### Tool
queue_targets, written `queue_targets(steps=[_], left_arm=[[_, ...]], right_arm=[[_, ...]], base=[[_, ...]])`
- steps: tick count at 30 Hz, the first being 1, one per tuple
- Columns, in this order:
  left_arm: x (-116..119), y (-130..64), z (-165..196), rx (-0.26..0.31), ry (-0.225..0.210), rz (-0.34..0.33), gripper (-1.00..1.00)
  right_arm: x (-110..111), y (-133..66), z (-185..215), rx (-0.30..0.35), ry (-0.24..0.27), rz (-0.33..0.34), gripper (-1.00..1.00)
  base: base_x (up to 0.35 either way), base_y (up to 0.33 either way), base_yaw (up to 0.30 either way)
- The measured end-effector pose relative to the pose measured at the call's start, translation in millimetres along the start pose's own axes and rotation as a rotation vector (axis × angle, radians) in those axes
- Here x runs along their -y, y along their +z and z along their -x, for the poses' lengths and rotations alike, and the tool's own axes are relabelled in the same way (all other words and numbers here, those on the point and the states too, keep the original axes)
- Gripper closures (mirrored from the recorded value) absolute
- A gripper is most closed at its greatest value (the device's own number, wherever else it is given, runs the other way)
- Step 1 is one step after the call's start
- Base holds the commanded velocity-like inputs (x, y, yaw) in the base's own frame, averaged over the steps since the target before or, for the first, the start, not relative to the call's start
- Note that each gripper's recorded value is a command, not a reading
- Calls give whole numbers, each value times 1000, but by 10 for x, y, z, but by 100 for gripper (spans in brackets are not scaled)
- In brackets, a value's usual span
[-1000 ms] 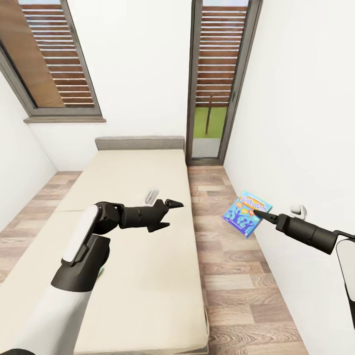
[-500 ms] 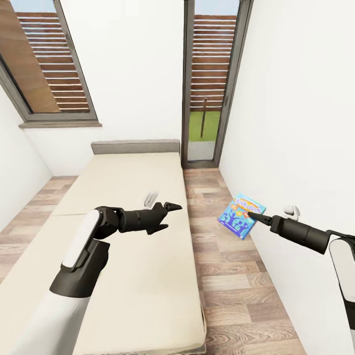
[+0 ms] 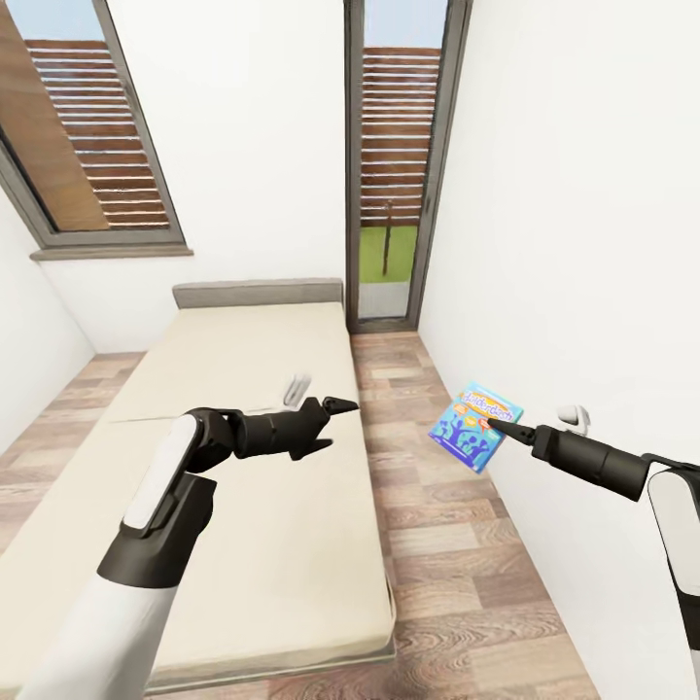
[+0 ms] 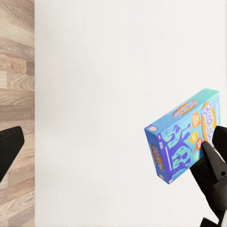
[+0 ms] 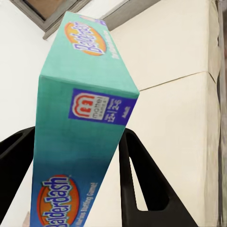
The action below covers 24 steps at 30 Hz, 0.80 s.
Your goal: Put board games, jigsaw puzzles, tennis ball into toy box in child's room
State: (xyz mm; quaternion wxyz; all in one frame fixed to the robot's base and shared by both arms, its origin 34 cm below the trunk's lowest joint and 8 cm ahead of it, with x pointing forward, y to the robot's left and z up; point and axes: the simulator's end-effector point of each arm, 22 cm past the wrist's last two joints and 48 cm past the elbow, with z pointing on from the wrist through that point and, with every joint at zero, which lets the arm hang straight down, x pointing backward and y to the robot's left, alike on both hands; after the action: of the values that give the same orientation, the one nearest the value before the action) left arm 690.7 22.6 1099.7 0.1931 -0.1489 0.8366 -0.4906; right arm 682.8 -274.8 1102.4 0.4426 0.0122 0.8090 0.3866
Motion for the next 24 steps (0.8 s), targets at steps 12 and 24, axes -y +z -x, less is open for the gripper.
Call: queue_targets(steps=[12, 24], left_arm=[[67, -107, 82, 30, -7, -16, -100], [121, -177, 92, 43, -6, -24, -100]], right_arm=[[-81, -49, 65, 14, -12, 8, 100], [-153, -98, 130, 27, -24, 13, 100]], base=[[-41, 0, -72], [-32, 0, -67]])
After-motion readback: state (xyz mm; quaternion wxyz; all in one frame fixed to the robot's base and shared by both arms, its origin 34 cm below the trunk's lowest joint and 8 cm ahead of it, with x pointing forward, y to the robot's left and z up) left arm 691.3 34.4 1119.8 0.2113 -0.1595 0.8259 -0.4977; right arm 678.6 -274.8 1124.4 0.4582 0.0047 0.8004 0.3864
